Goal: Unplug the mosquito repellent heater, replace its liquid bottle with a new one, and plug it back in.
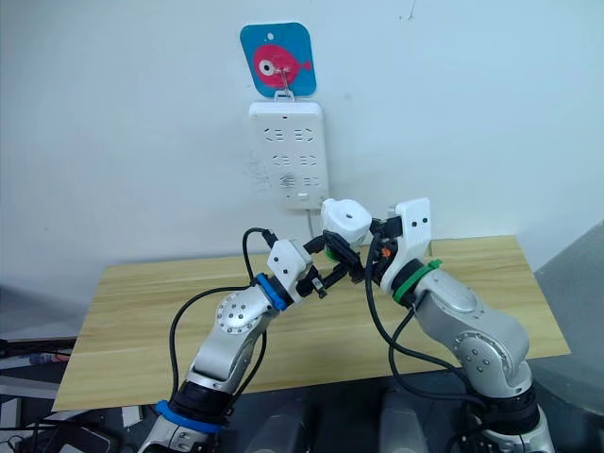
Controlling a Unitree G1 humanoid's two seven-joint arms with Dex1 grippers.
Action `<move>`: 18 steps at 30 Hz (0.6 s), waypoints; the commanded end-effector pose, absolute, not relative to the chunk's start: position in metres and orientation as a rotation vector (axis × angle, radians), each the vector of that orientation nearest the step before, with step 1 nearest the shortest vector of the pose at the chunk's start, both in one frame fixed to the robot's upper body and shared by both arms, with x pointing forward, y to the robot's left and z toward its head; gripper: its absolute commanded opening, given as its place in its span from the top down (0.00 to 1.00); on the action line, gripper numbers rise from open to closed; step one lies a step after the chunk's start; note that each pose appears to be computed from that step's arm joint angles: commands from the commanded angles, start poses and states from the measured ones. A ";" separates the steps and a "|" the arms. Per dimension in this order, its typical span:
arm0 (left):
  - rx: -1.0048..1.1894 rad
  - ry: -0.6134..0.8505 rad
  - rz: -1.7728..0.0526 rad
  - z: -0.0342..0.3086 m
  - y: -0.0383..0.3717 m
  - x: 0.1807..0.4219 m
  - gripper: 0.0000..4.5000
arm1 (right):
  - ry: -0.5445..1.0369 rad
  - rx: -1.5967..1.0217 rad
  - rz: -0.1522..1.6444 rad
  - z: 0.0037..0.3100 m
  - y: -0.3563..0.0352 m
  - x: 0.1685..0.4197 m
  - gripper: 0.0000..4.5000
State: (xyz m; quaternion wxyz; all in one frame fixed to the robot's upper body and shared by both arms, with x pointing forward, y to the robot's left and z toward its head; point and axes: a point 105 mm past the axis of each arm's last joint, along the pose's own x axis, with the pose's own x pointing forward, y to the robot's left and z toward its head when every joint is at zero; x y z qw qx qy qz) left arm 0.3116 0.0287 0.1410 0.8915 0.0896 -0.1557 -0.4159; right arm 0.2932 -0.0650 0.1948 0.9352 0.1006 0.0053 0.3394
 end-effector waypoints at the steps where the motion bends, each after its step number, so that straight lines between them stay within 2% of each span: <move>1: 0.173 -0.400 -0.878 0.159 0.023 0.303 0.50 | -0.048 0.199 0.698 0.207 -0.065 0.292 0.00; 6: 0.173 -0.398 -0.874 0.158 0.023 0.303 0.50 | -0.067 0.196 0.701 0.209 -0.064 0.293 0.00; 9: 0.167 -0.394 -0.875 0.157 0.022 0.302 0.50 | -0.084 0.216 0.698 0.213 -0.064 0.294 0.13; 11: 0.164 -0.392 -0.877 0.157 0.022 0.302 0.50 | -0.090 0.227 0.700 0.214 -0.063 0.294 0.29; 12: 0.162 -0.392 -0.878 0.157 0.022 0.302 0.50 | -0.090 0.230 0.705 0.214 -0.062 0.293 0.34; 18: 0.155 -0.391 -0.888 0.157 0.021 0.301 0.50 | -0.104 0.263 0.726 0.219 -0.059 0.292 0.34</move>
